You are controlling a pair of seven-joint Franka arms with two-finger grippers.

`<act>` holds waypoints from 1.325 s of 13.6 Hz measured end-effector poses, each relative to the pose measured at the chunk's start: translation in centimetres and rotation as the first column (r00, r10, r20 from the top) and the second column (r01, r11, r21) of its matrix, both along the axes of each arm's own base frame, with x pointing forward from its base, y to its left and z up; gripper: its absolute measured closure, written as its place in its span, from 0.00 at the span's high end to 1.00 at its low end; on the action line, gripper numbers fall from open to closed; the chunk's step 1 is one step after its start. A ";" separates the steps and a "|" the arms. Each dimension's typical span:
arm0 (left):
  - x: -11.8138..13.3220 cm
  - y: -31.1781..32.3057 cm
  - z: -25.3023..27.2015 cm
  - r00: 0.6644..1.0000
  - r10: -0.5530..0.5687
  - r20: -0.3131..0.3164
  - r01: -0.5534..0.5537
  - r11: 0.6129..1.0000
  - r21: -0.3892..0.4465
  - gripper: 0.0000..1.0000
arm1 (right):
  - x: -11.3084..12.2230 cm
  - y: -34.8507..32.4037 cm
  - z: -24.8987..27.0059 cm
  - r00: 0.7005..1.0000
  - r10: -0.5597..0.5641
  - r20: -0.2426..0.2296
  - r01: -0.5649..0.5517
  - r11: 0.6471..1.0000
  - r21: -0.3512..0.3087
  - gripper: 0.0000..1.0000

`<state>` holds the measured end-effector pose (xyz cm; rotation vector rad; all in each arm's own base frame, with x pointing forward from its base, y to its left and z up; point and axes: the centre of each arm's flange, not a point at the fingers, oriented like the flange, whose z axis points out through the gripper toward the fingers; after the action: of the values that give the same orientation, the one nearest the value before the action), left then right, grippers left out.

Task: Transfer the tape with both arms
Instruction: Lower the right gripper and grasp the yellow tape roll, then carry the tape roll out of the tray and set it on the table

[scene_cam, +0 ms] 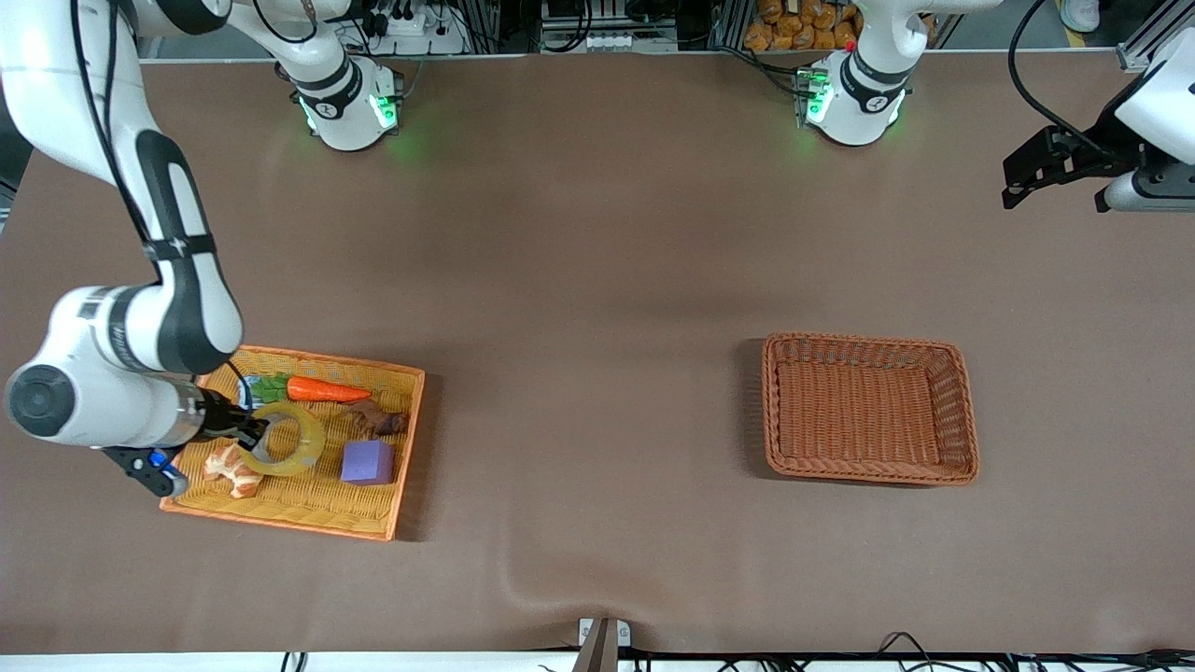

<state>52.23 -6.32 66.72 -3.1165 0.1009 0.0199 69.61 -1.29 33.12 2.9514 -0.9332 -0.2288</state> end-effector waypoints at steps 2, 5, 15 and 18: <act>0.0 0.0 -0.1 1.000 0.000 -0.002 0.000 1.000 0.000 1.00 | 0.0 2.5 3.8 0.999 0.031 -0.024 -0.031 0.999 0.017 0.22; 0.0 0.0 -0.1 1.000 0.000 -0.002 0.000 1.000 0.000 1.00 | -0.6 9.0 7.1 1.000 0.013 -0.025 -0.010 0.991 0.132 0.22; 0.0 0.0 -0.2 1.000 -0.001 -0.001 0.001 1.000 0.000 1.00 | -6.6 39.5 0.6 0.991 -0.080 0.105 0.058 0.978 0.199 0.22; 0.0 -0.1 -0.2 1.000 -0.001 -0.001 0.001 1.000 0.000 1.00 | -6.8 42.1 -3.7 0.984 -0.090 0.151 0.055 0.973 0.223 0.24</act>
<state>52.27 -6.39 66.50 -3.1162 0.1027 0.0218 62.76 40.80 29.39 3.1792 -1.1044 -0.1020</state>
